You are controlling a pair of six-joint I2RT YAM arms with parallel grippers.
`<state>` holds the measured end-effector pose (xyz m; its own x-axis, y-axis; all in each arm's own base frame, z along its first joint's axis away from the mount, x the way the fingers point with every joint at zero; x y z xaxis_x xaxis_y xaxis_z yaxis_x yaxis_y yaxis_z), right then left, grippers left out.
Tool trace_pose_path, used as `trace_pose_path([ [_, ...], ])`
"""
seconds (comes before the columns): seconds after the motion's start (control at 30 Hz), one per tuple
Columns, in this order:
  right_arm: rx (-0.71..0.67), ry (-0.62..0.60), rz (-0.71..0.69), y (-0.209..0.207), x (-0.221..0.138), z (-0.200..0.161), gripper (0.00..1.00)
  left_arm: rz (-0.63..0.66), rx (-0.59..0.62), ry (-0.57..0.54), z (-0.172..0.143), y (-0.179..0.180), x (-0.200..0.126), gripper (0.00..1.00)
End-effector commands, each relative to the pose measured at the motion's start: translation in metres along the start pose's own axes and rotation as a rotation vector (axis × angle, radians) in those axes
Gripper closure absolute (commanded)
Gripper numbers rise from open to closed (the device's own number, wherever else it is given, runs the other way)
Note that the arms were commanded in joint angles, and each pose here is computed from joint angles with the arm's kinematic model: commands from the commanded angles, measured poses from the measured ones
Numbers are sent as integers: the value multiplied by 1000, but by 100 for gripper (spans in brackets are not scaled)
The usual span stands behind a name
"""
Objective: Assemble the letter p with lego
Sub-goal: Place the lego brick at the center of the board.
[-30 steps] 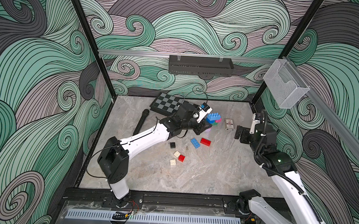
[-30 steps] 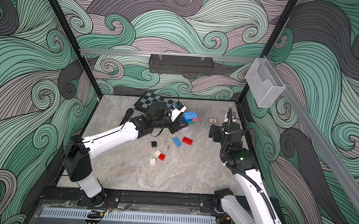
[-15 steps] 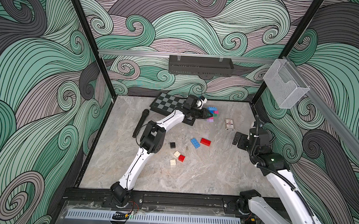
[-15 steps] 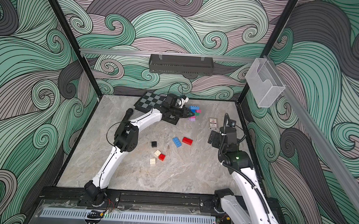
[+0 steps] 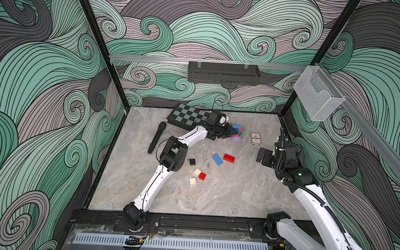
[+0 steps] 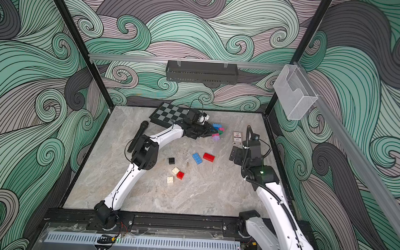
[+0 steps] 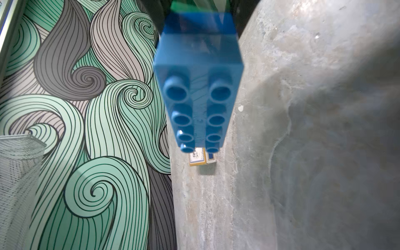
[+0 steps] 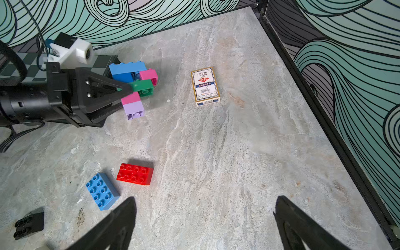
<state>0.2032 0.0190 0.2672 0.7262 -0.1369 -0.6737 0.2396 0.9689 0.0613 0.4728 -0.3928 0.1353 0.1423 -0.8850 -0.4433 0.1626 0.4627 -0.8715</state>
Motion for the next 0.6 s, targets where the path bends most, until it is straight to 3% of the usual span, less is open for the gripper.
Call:
trace_pose_path([
  [0.0, 20, -2, 18, 1, 1, 0, 1, 19, -36, 15, -5, 7, 11, 100],
  [0.27, 14, 1, 29, 2, 3, -1, 1, 55, -75, 43, -14, 27, 23, 99],
  [0.5, 13, 7, 34, 2, 4, -1, 1, 110, -100, 41, -19, 39, 22, 70],
  [0.57, 11, 8, 36, 3, 4, -2, 1, 146, -112, 39, -20, 46, 20, 50],
])
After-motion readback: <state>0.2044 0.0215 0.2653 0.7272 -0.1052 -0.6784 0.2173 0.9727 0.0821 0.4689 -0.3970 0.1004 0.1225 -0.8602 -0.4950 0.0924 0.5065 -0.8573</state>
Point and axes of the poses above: each gripper's point midway between its finger pads, its own x axis out along the fingers, its own y axis along the line the jaws close on, z = x × y, the point moved 10 cm from there along -x, back along the fingers, and after that the axes turned 2 degrees about -x, right-handed, at the moved point
